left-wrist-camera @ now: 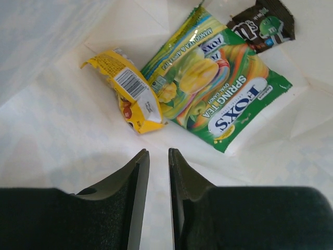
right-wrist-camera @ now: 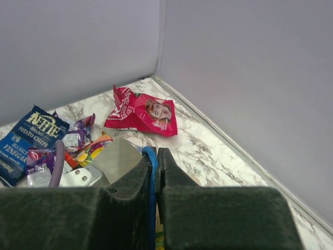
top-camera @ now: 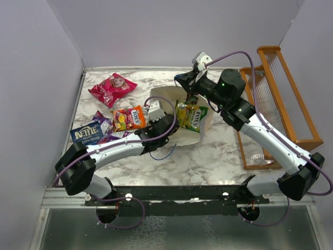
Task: Take the snacks out of the paper bag
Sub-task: Adjust the paper bag at the center of the board.
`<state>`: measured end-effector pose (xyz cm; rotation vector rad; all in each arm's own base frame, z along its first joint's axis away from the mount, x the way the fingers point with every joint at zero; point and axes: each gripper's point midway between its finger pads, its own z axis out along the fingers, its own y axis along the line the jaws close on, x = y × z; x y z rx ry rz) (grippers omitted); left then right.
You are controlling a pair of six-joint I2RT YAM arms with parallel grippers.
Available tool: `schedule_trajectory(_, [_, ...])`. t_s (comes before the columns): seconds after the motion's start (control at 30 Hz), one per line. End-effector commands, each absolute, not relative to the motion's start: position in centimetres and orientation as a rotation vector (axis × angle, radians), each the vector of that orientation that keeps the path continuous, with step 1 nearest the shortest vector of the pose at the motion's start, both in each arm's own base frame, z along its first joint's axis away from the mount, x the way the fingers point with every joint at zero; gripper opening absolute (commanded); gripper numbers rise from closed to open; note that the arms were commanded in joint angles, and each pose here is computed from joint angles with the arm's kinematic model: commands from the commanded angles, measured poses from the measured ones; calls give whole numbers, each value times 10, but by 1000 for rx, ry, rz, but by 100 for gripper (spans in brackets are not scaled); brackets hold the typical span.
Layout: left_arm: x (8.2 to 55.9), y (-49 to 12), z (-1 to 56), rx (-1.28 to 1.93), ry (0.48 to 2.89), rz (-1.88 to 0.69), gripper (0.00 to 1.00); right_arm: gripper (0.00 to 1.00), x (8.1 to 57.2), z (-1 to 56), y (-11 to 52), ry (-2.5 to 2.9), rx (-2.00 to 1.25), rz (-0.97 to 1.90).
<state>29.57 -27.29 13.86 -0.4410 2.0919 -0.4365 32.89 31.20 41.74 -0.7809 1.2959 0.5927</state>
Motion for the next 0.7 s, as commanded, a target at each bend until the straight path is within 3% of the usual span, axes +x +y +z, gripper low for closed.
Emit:
schedule_trajectory(0.0, [297, -287, 149, -369, 2100, -486, 25, 2, 324, 440, 307, 1245, -754, 571])
schedule_trajectory(0.13, [307, -285, 148, -336, 2087, -459, 25, 2, 324, 464, 297, 1204, -688, 555])
schedule_trajectory(0.4, [335, -304, 157, -244, 2111, -519, 25, 2, 360, 489, 266, 1167, -655, 215])
schedule_trajectory(0.67, [354, -308, 170, -195, 2104, -544, 27, 2, 358, 497, 283, 1075, -830, 170])
